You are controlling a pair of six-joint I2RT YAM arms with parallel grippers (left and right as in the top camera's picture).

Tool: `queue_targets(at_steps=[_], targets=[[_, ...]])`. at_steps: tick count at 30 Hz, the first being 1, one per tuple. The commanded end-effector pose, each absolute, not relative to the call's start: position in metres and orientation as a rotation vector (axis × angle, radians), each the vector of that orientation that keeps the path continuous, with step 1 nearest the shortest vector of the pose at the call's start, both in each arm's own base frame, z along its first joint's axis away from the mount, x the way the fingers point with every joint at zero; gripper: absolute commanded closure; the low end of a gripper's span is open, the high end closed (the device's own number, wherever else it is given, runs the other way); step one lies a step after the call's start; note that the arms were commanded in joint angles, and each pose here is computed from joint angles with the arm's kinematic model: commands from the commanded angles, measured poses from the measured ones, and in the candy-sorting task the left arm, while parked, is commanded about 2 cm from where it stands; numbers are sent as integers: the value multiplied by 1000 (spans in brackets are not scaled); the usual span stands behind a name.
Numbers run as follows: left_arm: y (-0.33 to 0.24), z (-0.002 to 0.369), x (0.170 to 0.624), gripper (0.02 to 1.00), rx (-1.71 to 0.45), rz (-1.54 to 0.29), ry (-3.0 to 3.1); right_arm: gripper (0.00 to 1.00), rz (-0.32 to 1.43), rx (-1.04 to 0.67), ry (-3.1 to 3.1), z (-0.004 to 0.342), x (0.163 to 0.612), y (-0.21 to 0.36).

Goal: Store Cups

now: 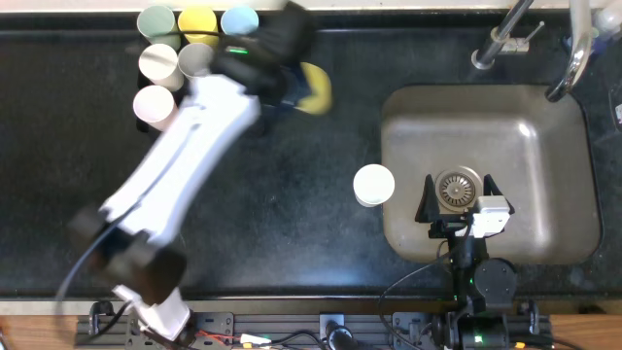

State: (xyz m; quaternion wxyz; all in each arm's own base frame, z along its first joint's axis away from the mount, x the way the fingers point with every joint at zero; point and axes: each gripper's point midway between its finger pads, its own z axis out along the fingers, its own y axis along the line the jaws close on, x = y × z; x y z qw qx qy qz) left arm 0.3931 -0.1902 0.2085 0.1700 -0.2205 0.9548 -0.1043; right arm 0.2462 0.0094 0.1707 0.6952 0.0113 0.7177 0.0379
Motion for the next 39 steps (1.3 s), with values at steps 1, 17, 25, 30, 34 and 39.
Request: queue_targets(at_steps=[1, 17, 25, 30, 34, 39], targets=[[-94, 234, 391, 982, -906, -165, 2625, 3, 89, 28, 1593, 172, 246, 9], [-3, 151, 391, 982, -1273, -47, 2595, 5, 89, 28, 1593, 172, 246, 9], [-3, 125, 395, 982, -1328, -8, 2625, 3, 89, 28, 1593, 172, 246, 9], [-3, 113, 403, 982, -1333, -8, 2626, 3, 89, 28, 1593, 172, 246, 9], [-2, 103, 404, 982, -1362, 10, 2629, 3, 89, 28, 1593, 172, 246, 9], [2, 96, 404, 982, -1378, 42, 2630, 3, 89, 28, 1593, 172, 246, 9]])
